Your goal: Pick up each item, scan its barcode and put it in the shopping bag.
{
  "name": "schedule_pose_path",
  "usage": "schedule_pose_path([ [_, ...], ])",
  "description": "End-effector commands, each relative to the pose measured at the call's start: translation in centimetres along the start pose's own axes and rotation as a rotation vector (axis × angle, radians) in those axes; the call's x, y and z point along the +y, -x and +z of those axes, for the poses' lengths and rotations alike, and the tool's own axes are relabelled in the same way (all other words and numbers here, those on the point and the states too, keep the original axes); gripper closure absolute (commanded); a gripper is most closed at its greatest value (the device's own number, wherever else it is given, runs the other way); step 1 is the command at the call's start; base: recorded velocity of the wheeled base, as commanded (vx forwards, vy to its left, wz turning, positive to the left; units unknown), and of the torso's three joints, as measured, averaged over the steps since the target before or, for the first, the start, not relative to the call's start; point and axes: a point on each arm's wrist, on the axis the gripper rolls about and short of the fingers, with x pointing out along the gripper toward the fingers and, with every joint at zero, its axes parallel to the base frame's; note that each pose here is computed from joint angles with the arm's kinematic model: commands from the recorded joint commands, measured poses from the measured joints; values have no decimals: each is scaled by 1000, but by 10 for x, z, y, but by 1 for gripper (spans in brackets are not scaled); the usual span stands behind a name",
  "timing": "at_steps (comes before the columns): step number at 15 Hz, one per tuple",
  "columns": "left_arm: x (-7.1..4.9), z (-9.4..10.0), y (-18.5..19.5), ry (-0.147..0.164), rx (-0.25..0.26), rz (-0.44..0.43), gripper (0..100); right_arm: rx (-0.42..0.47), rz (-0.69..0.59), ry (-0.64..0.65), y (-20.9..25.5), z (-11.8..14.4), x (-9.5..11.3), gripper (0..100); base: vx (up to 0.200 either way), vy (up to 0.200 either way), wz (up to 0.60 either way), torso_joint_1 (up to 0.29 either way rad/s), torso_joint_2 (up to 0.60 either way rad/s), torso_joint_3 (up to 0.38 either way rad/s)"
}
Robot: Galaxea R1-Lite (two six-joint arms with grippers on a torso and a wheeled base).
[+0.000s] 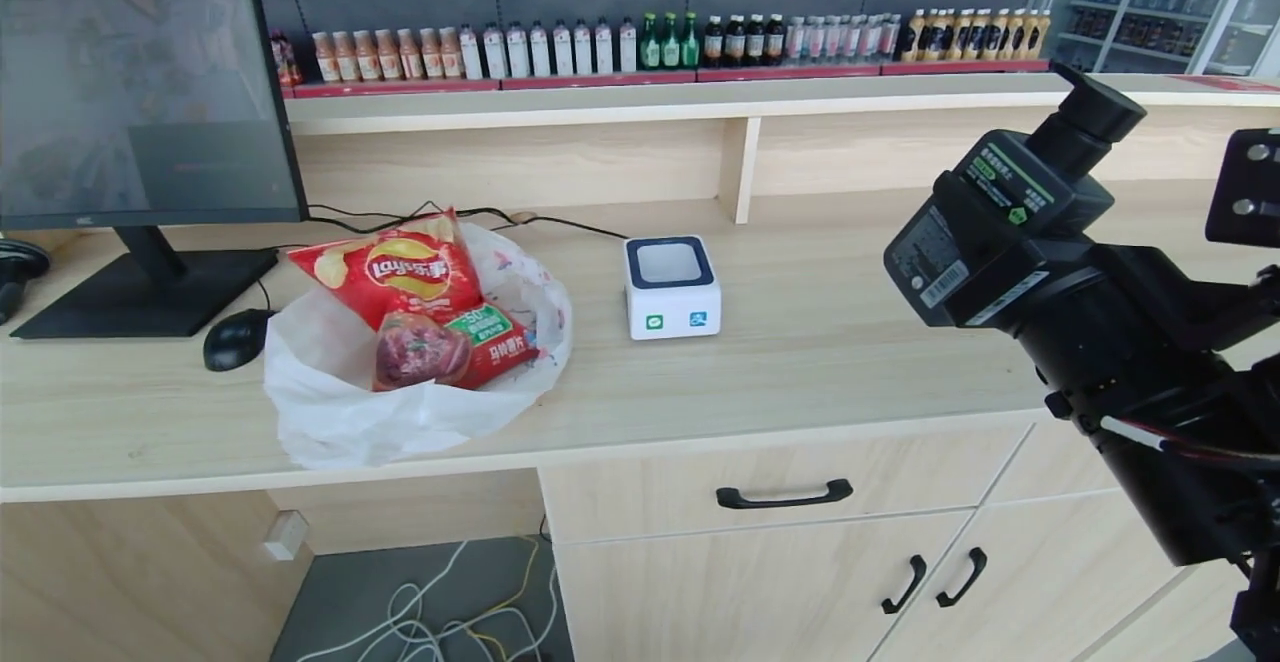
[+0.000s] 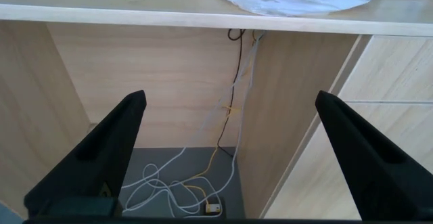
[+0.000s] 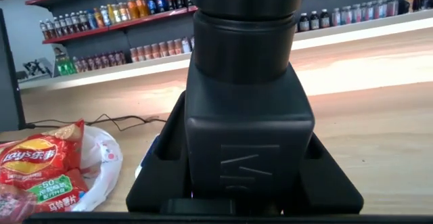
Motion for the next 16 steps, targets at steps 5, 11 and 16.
schedule_pose_path([
  [5, 0, 0, 0, -1, 0, -1, 0, -3, 92, 46, -26, -7, 11, 100, 0, 80, 0, 1, 3, 1],
  [11, 0, 0, 0, -1, 0, 0, 0, -32, 230, 139, -80, -28, -7, 100, 0, 0, 0, 0, 0, 0],
  [16, 0, 0, 0, -1, 0, 0, 0, -76, 505, 291, -111, -60, -28, 100, 0, 0, 0, 0, 0, 0],
])
